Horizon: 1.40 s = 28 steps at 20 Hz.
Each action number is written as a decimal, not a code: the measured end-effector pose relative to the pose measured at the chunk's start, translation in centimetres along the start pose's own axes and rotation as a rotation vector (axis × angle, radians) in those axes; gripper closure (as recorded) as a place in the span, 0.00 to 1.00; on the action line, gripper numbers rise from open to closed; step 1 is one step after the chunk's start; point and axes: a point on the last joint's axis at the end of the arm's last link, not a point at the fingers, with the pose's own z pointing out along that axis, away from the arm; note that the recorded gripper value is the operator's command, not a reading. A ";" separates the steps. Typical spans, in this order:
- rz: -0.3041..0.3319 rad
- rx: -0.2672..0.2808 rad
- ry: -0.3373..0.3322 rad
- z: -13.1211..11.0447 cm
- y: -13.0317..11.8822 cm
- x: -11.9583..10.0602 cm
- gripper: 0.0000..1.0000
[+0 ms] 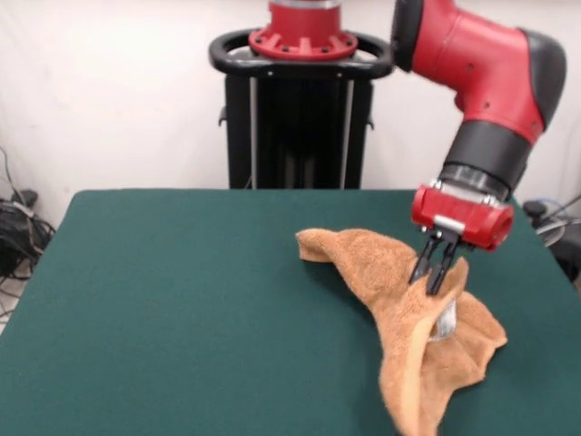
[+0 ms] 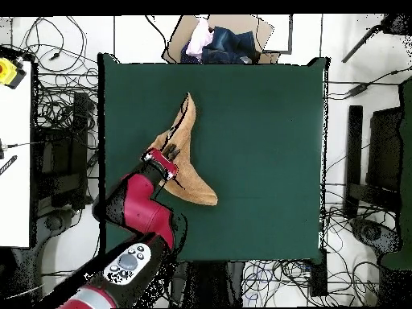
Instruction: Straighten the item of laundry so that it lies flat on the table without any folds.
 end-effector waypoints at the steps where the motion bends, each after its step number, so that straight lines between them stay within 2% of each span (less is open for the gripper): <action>1: -0.002 -0.007 0.006 -0.5 -0.1 -0.7 1.00; 5: -0.007 -0.025 0.026 -2.1 -1.0 -3.3 1.00; 12: -0.017 -0.041 0.058 -3.7 -3.5 -5.9 1.00; 19: -0.070 -0.076 0.138 -4.3 -8.6 -7.0 1.00; 23: -0.105 -0.092 0.191 -3.6 -12.1 -7.1 1.00; 24: -0.117 -0.099 0.214 -3.0 -13.9 -7.2 1.00; 28: -0.125 -0.113 0.238 -2.4 -16.2 -7.6 1.00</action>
